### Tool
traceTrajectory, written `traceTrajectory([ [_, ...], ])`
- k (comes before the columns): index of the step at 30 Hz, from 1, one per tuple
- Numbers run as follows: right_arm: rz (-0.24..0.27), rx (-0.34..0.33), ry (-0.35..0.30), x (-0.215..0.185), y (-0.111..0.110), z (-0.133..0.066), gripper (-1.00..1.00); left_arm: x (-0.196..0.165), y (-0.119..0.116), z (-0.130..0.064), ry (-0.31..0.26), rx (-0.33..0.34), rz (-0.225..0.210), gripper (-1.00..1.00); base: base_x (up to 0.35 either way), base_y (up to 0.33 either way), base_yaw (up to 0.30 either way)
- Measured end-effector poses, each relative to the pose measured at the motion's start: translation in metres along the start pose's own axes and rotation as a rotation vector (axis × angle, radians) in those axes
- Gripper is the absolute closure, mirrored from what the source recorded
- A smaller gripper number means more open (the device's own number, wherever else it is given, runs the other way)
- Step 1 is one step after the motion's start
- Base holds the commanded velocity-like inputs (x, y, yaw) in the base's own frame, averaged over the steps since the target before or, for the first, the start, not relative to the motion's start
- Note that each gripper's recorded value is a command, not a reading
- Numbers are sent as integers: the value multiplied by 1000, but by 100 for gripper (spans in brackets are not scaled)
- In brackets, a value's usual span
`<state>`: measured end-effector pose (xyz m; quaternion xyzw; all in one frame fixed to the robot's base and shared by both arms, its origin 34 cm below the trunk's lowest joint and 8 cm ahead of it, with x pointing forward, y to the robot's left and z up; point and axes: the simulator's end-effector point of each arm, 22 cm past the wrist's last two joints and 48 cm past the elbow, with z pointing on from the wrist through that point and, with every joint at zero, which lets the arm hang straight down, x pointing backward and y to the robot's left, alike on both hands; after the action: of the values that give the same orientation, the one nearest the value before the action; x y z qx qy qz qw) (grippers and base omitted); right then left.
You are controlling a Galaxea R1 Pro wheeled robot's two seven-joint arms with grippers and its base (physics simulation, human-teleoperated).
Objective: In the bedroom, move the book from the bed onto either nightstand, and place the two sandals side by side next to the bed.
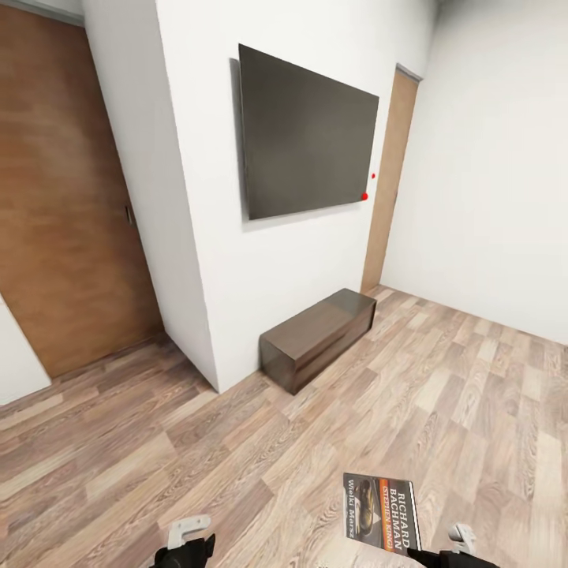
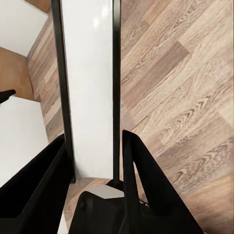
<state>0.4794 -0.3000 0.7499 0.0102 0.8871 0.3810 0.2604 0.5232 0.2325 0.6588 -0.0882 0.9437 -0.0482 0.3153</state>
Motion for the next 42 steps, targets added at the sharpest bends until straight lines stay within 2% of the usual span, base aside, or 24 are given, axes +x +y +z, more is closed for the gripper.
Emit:
traceTrajectory([
  [10,-1,0,0,0,0,0,100,0,0,0,0,0,0,-100,6,0,-282],
  [19,-1,0,-1,0,0,0,100,0,0,0,-1,0,0,-100,175,0,-292],
  [42,-2,0,-1,0,0,0,100,-1,0,0,-1,0,0,-100,30,0,-294],
])
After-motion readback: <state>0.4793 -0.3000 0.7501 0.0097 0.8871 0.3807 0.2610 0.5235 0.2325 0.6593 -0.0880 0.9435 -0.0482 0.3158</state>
